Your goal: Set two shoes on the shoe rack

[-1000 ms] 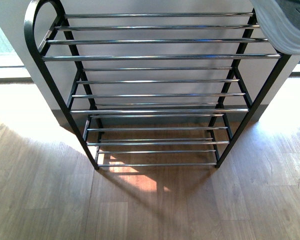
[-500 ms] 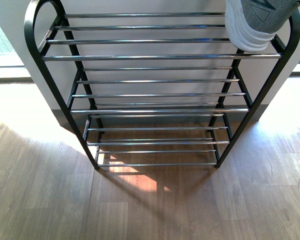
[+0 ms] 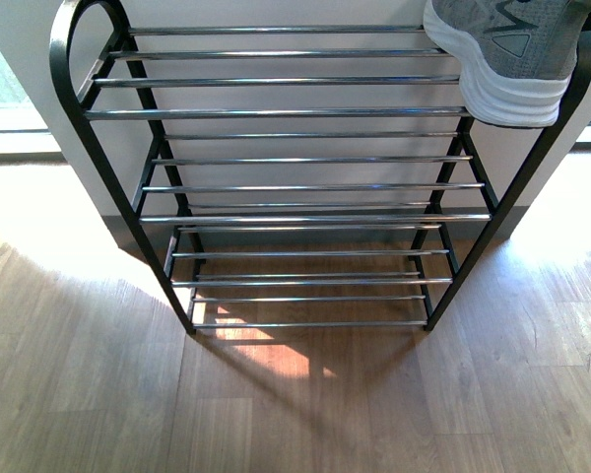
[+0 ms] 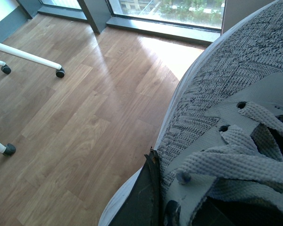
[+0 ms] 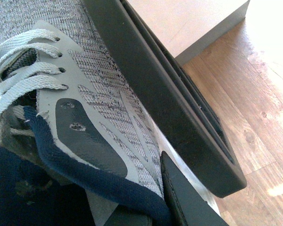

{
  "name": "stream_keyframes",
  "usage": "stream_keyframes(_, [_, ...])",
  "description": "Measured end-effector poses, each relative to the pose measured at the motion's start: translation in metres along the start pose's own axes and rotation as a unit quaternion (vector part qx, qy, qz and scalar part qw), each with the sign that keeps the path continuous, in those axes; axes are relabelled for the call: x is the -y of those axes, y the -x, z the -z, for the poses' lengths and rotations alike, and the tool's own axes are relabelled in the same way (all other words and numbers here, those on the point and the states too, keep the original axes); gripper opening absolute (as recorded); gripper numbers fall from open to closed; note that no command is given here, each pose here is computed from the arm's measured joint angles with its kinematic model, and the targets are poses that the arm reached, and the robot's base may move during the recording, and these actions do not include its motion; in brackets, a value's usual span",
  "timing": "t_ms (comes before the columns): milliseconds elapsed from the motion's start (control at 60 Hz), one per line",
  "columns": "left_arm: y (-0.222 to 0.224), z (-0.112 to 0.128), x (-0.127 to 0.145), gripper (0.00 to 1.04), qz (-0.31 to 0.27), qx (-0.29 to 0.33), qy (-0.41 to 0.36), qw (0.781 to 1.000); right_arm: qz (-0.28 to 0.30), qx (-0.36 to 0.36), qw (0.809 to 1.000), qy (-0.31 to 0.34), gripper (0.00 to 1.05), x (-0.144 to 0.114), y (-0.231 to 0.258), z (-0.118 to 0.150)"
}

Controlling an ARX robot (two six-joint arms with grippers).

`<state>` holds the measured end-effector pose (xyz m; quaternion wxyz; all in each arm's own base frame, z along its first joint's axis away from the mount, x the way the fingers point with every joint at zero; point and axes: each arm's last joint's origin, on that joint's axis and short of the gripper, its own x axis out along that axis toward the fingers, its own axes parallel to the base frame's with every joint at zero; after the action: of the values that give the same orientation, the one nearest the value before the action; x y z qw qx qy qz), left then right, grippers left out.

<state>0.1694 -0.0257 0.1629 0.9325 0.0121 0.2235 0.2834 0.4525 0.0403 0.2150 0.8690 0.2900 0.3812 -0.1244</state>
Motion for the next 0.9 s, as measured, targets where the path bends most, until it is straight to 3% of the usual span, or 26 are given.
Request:
stream_keyframes(100, [0.000,0.000,0.000,0.01,0.000,0.000,0.000,1.000,-0.006,-0.002,1.000,0.000,0.03,0.001,-0.002,-0.001])
stream_keyframes(350, [0.000,0.000,0.000,0.01,0.000,0.000,0.000,1.000,-0.064,0.028,0.997,0.037,0.47,-0.006,0.018,-0.012])
stream_keyframes(483, [0.000,0.000,0.000,0.01,0.000,0.000,0.000,1.000,-0.080,0.066,0.990,0.099,0.69,0.011,0.067,-0.008])
stream_keyframes(600, [0.000,0.000,0.000,0.01,0.000,0.000,0.000,1.000,-0.073,0.154,0.969,0.178,0.90,0.037,0.113,-0.008])
stream_keyframes(683, [0.000,0.000,0.000,0.01,-0.001,0.000,0.000,1.000,-0.106,0.287,0.923,0.231,0.77,0.052,0.124,-0.003])
stream_keyframes(767, [0.000,0.000,0.000,0.01,0.000,0.000,0.000,1.000,-0.122,0.349,0.893,0.258,0.65,0.066,0.123,0.017])
stream_keyframes(900, [0.000,0.000,0.000,0.01,0.000,0.000,0.000,1.000,-0.130,0.372,0.876,0.278,0.46,0.088,0.123,0.052])
